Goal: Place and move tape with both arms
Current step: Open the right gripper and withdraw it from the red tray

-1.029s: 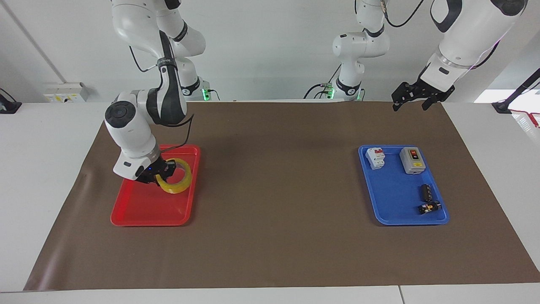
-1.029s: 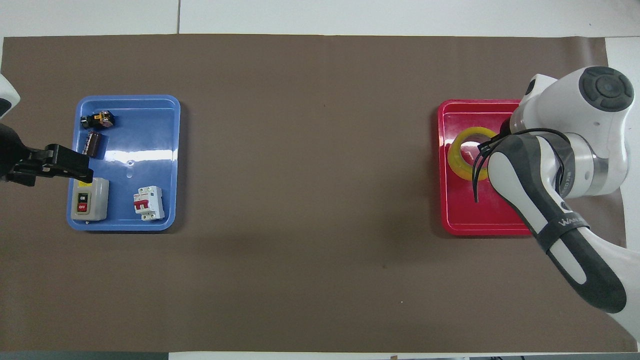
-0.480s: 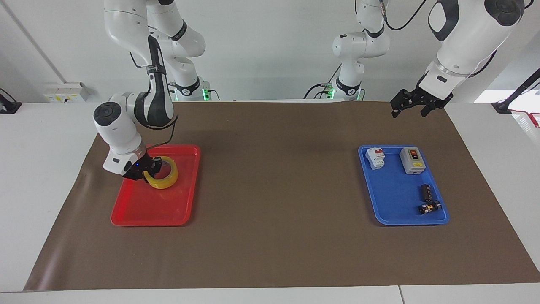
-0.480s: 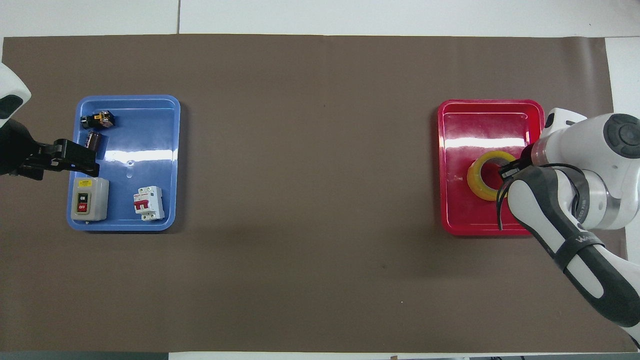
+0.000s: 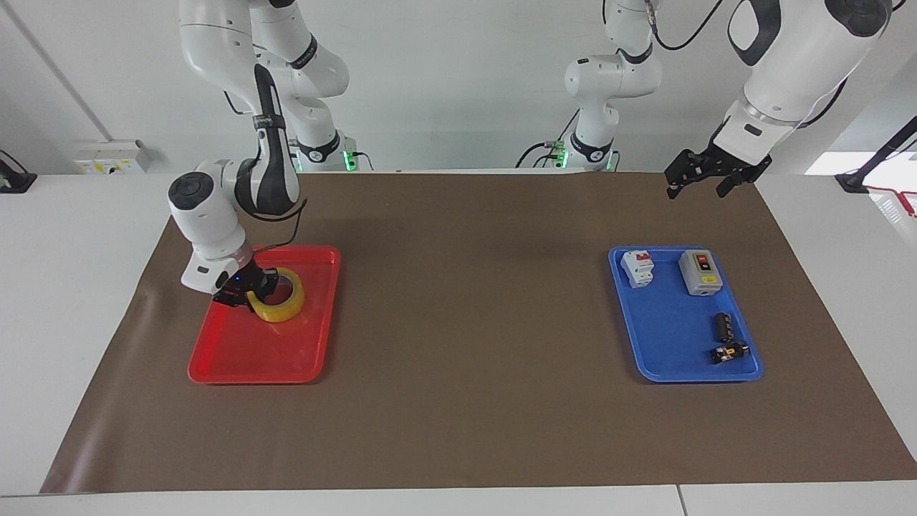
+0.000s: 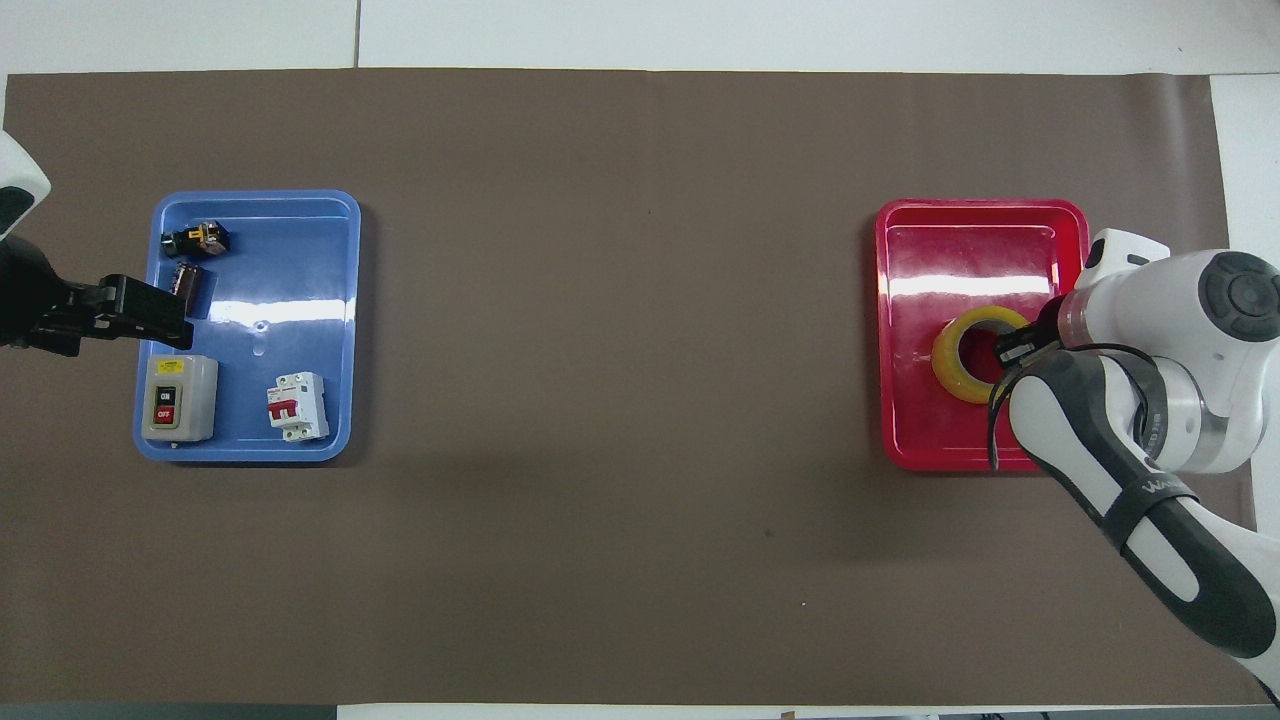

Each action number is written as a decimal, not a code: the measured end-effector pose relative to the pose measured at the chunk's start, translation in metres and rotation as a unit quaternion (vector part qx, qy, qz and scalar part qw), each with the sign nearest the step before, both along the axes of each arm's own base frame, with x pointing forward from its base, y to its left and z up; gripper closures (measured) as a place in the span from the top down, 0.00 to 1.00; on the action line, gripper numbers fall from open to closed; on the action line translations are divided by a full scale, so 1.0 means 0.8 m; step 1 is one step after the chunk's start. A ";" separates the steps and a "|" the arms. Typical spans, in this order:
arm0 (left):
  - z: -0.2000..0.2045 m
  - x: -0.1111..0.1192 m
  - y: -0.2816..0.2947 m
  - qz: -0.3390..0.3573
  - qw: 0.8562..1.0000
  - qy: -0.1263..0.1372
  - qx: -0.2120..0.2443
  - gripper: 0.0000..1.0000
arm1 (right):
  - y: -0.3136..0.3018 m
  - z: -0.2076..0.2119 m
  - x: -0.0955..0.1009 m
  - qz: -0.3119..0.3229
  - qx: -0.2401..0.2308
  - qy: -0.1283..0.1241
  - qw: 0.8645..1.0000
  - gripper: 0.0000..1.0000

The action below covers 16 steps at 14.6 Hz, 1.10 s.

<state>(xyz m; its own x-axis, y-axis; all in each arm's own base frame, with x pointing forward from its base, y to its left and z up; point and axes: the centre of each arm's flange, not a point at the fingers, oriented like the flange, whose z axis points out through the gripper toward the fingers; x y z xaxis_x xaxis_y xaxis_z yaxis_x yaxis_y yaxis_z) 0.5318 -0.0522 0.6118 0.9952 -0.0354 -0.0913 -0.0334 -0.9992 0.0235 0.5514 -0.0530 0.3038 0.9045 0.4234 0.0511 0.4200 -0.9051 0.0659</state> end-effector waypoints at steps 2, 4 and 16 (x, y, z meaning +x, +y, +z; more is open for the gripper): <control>0.003 -0.001 0.000 0.000 1.000 -0.002 0.000 1.00 | -0.001 -0.001 0.000 0.000 0.000 -0.006 1.000 0.21; 0.003 -0.002 0.000 0.000 1.000 -0.002 0.000 1.00 | 0.000 -0.003 -0.001 0.000 0.000 -0.005 1.000 0.22; 0.004 0.000 0.002 0.000 1.000 -0.008 0.001 1.00 | 0.079 0.271 0.007 -0.201 0.001 0.055 0.978 1.00</control>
